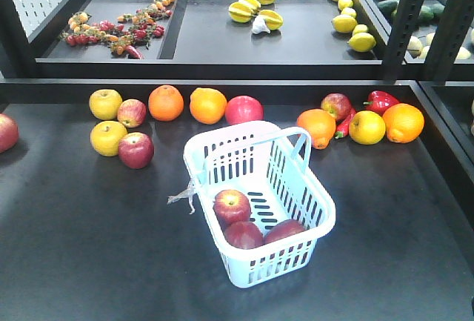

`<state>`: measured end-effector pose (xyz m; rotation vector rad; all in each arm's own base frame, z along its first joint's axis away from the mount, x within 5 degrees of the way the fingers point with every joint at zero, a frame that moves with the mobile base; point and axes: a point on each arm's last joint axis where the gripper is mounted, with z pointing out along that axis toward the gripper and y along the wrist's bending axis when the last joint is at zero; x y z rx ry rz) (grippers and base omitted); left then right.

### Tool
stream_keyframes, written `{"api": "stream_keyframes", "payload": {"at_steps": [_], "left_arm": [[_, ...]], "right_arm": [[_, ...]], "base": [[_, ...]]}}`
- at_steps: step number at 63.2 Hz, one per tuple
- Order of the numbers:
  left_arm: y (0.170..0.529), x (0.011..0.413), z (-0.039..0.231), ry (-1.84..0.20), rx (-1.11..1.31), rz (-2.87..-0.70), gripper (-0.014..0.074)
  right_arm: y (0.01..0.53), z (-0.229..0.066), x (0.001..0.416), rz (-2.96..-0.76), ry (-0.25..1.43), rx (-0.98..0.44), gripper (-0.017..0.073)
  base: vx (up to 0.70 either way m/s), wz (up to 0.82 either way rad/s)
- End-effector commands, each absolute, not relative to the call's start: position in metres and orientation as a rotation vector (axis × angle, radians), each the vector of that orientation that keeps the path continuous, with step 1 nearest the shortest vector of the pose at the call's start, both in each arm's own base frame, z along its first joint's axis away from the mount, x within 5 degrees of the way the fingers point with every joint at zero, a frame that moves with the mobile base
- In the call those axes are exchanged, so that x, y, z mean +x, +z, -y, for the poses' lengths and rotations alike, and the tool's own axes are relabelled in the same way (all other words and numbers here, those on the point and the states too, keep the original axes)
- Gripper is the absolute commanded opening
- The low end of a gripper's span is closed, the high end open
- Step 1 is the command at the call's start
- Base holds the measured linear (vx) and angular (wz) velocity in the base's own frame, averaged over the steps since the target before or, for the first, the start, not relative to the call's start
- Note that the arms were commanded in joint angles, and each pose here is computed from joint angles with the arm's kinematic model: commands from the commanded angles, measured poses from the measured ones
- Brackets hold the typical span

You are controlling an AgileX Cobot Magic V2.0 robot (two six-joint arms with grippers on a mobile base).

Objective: Pick three apples into basket with both arms

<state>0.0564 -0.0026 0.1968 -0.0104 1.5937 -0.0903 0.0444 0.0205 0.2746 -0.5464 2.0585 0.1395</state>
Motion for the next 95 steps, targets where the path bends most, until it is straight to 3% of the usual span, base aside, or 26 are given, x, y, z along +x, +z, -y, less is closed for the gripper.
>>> {"api": "stream_keyframes", "payload": {"at_steps": [1, 39, 49, 57, 71, 82, 95], "left_arm": [[0.197, 0.056, 0.003, -0.097, -0.007, -1.523, -0.0006], [0.197, 0.056, 0.003, -0.097, -0.007, -1.523, -0.0006], [0.197, 0.056, 0.003, -0.097, -0.007, -1.523, -0.0006], [0.197, 0.056, 0.003, -0.097, -0.007, -1.523, -0.0006], [0.197, 0.056, 0.003, -0.097, -0.007, -1.523, -0.0006], [0.197, 0.056, 0.003, -0.097, -0.007, -1.523, -0.0006], [0.197, 0.056, 0.003, -0.097, -0.007, -1.523, -0.0006]], "right_arm": [[0.287, -0.021, 0.048, -1.985, 0.132, -0.524, -0.0004], [0.282, -0.021, 0.053, -1.938, 0.122, -0.505, -0.0004], [0.26, -0.023, 0.069, -1.785, 0.182, -0.342, -0.0004], [0.219, -0.021, 0.07, -1.812, 0.193, -0.269, -0.0004], [0.176, -0.009, 0.063, -1.813, 0.219, 0.019, -0.0004], [0.182, 0.0, 0.057, -1.707, 0.075, 0.048, -0.0004], [0.19, 0.002, 0.057, -1.61, 0.02, 0.049, -0.0004]], "base": [[0.0, 0.0], [0.0, 0.0], [0.0, 0.0], [0.0, 0.0], [0.0, 0.0], [0.0, 0.0], [0.0, 0.0]]}}
